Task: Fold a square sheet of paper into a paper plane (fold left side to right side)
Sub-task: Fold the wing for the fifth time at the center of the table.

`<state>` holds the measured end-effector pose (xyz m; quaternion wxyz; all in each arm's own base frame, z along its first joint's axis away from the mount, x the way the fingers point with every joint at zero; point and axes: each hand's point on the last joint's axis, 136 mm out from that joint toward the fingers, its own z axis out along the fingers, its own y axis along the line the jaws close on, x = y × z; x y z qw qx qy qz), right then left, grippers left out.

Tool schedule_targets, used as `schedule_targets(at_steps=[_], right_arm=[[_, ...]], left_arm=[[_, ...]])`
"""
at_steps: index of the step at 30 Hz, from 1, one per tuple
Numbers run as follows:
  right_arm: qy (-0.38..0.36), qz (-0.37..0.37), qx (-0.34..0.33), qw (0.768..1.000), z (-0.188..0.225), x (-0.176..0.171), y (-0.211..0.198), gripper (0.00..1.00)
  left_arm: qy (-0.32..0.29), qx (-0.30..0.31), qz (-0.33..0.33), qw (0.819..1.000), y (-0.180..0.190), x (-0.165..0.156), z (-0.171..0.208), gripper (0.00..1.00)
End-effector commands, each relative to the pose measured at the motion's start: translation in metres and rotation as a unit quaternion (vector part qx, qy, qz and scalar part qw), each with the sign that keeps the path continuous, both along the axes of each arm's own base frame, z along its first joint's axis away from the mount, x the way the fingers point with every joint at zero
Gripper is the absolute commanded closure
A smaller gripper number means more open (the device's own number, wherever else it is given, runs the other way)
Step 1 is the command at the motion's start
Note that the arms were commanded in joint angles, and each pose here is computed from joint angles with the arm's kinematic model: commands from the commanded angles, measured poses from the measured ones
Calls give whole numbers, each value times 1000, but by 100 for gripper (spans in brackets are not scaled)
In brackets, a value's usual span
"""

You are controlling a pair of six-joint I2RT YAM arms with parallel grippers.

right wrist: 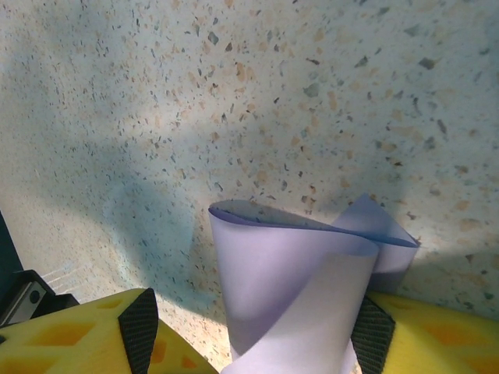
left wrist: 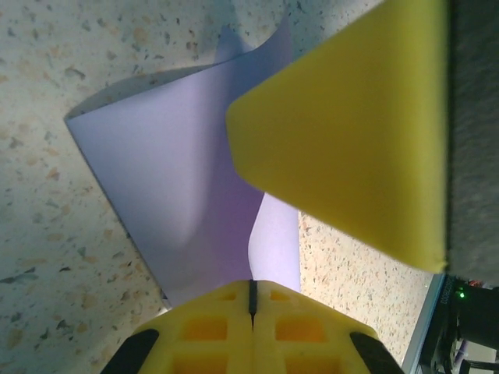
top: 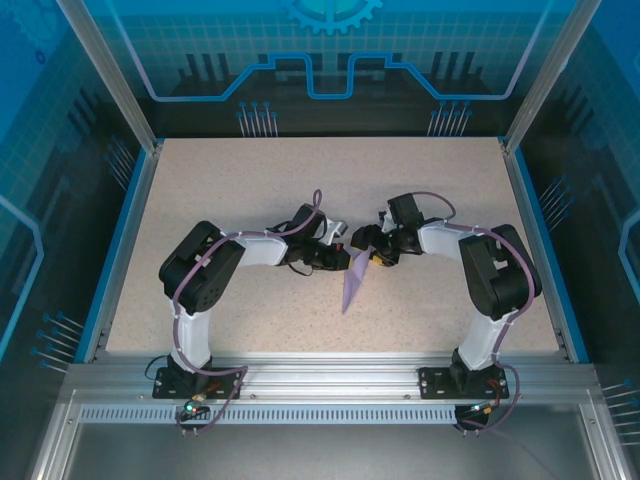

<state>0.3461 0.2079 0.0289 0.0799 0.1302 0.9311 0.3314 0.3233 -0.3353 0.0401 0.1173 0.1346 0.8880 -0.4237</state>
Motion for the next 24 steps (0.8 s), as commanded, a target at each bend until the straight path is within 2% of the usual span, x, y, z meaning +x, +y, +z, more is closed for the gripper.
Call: schedule_targets(at_steps=[1, 24], right_arm=[[41, 5, -55, 998, -37, -18, -11, 30], [40, 12, -52, 998, -37, -21, -9, 30]], left_arm=[[-40, -19, -15, 999, -2, 6, 30, 97], [-35, -4, -13, 999, -1, 14, 10, 98]])
